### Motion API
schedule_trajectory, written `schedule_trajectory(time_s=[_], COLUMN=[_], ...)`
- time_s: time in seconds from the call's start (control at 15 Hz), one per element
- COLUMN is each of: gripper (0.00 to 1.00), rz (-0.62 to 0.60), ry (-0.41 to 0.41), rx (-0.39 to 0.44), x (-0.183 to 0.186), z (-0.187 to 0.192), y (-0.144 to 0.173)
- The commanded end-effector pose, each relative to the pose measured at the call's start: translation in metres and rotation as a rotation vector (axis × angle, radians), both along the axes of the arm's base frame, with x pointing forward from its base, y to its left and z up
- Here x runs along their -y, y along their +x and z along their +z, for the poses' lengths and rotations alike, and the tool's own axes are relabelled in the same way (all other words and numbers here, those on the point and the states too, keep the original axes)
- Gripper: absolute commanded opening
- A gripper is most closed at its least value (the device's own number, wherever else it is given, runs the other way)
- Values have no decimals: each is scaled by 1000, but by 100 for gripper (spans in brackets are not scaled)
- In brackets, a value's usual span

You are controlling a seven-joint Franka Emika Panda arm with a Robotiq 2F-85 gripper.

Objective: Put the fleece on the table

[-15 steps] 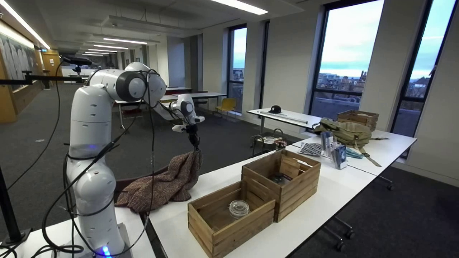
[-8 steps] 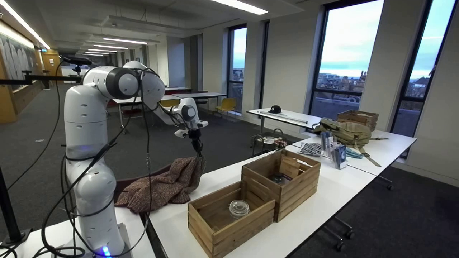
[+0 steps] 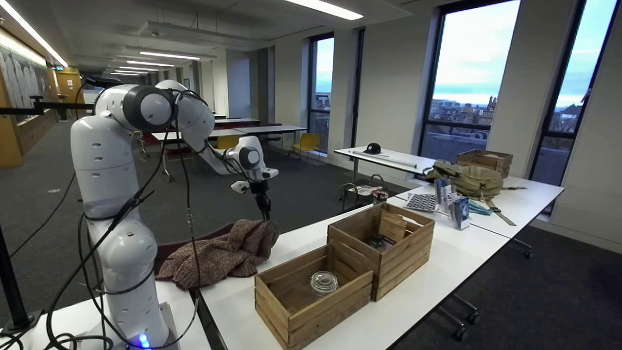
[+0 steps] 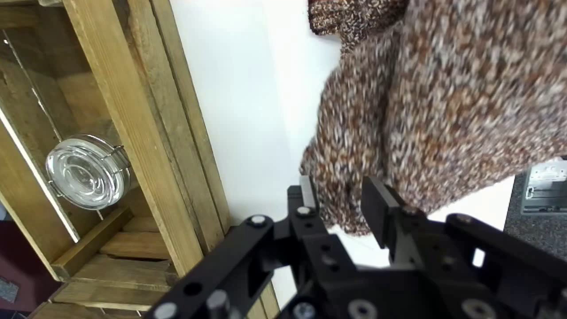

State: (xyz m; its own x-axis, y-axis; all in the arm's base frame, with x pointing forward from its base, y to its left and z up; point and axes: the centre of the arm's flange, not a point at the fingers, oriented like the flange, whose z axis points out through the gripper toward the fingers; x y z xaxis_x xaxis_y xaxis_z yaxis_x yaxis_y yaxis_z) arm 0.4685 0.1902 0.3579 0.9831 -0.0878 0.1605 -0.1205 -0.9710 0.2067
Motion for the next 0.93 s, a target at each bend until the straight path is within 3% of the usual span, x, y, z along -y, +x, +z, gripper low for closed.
schedule_trajectory(time_s=[0.0,0.33,0.53,0.73,0.8,0.87], gripper=[66,100,100,100,100,100], rz=[6,37,182,336,243,279], ry=[11,8,32,67,50,55], rx=[35,49,81,100,81,84], x=[10,2,-28,-87,-66,-80], z=[5,5,4,6,4,3], y=[-22,-29,-33,-48,-37,-45])
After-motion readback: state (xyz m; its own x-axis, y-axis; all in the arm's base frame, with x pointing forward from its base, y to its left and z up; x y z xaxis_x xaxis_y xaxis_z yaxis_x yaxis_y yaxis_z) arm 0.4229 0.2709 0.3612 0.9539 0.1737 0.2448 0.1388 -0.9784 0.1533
